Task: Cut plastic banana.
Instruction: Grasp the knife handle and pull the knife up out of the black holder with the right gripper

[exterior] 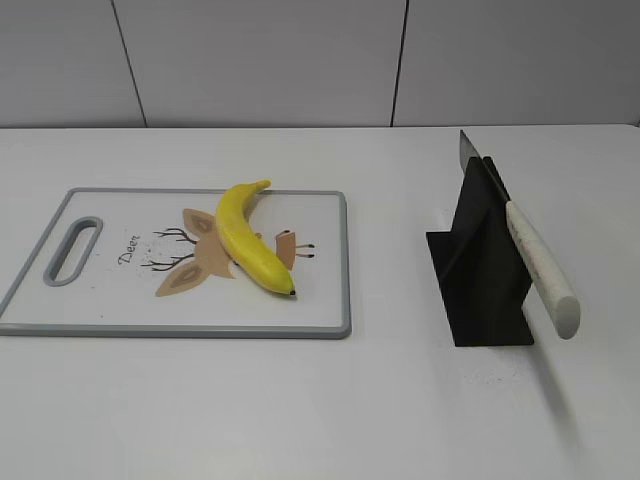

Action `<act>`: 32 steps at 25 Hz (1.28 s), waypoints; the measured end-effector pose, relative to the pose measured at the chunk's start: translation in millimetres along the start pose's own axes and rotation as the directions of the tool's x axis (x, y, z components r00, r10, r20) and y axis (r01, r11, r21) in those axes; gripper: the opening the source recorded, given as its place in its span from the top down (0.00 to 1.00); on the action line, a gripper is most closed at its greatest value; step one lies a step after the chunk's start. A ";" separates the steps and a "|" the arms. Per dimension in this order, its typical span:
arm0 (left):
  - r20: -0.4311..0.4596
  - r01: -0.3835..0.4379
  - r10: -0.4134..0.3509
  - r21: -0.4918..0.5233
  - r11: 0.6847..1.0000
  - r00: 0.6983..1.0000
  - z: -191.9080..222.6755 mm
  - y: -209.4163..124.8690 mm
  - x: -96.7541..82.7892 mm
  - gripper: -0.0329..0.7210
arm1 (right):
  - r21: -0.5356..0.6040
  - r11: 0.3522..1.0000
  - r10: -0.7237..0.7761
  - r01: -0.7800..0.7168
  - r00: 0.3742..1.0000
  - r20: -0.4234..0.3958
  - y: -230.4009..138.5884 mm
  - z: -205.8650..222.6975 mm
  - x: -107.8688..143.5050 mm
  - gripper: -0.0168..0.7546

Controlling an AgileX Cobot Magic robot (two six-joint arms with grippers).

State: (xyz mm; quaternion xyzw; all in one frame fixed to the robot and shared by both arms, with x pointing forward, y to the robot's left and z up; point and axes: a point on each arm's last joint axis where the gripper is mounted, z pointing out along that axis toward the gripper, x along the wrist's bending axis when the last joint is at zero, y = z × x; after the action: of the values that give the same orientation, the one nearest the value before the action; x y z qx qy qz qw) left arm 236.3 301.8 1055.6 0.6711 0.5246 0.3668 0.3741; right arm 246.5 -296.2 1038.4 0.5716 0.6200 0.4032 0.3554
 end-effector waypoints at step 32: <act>0.000 0.000 0.000 0.000 1.000 1.000 0.0 0.0 0.0 0.22 | 0.000 1.000 0.000 0.000 1.000 0.000 0.0 0.0 0.0 0.21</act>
State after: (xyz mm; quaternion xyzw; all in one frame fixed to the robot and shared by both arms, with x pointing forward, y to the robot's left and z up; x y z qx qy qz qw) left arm 236.3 301.8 1055.6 0.6711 0.5246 0.3668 0.3741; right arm 246.5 -296.2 1038.4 0.5716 0.6200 0.4032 0.3554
